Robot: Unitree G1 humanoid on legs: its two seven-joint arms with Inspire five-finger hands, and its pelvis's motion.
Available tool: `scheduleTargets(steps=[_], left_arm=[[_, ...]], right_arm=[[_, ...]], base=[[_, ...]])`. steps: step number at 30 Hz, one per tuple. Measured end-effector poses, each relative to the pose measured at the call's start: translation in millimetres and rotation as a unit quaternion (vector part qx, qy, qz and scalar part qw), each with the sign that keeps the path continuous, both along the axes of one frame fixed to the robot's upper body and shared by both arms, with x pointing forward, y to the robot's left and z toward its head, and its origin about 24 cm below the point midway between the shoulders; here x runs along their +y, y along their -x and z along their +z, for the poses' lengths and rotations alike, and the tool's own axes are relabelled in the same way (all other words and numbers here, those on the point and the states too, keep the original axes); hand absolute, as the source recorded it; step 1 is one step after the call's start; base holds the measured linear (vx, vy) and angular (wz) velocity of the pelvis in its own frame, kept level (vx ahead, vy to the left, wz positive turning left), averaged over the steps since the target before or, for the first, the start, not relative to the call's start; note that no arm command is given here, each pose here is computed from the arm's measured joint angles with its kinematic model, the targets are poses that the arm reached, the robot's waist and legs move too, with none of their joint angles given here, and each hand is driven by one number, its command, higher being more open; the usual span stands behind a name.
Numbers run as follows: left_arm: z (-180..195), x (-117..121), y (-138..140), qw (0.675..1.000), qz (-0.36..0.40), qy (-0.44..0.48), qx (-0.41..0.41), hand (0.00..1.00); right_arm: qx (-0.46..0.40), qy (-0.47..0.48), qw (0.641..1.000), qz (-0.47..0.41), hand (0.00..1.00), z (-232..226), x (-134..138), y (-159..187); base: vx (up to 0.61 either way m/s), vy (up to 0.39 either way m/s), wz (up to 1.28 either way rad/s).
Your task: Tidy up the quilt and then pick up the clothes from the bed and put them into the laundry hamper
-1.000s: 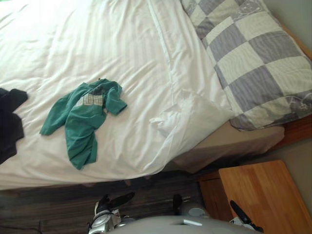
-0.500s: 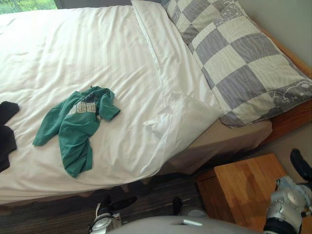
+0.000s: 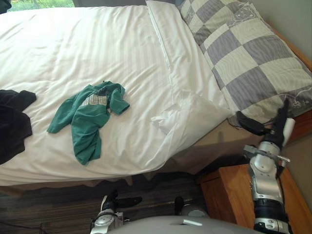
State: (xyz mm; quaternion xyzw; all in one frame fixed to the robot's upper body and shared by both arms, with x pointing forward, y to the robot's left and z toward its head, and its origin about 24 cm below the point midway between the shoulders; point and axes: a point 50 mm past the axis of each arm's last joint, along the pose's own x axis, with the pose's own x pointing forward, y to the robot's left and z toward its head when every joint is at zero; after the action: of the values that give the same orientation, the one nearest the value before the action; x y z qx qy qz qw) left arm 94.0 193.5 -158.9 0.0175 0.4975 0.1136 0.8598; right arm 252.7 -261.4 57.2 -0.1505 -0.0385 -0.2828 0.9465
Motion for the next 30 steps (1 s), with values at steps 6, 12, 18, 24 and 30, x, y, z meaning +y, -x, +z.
scheduleTargets(steps=[6,12,18,24,30], left_arm=[[2,4,-4,1.000,0.003,-0.004,-0.010,1.00],[3,7,-5,1.000,0.001,-0.008,-0.015,1.00],[13,5,-26,0.998,-0.010,-0.011,-0.066,1.00],[20,3,-41,0.995,-0.022,-0.012,-0.100,1.00],[23,0,-47,0.993,-0.039,-0.012,-0.114,1.00]], right_arm=[[0.019,0.020,0.995,0.092,1.00,-2,30,-11],[0.017,0.067,0.984,0.162,1.00,10,49,-28],[-0.016,0.151,0.973,0.175,1.00,53,53,-75],[0.013,0.188,0.970,0.152,0.00,62,34,-93],[0.105,0.205,0.962,0.145,0.00,40,12,-101]], base=[[-0.06,-0.011,0.17],[-0.06,-0.012,0.09],[-0.09,-0.006,0.12],[-0.07,0.014,0.15],[-0.01,0.012,0.17]])
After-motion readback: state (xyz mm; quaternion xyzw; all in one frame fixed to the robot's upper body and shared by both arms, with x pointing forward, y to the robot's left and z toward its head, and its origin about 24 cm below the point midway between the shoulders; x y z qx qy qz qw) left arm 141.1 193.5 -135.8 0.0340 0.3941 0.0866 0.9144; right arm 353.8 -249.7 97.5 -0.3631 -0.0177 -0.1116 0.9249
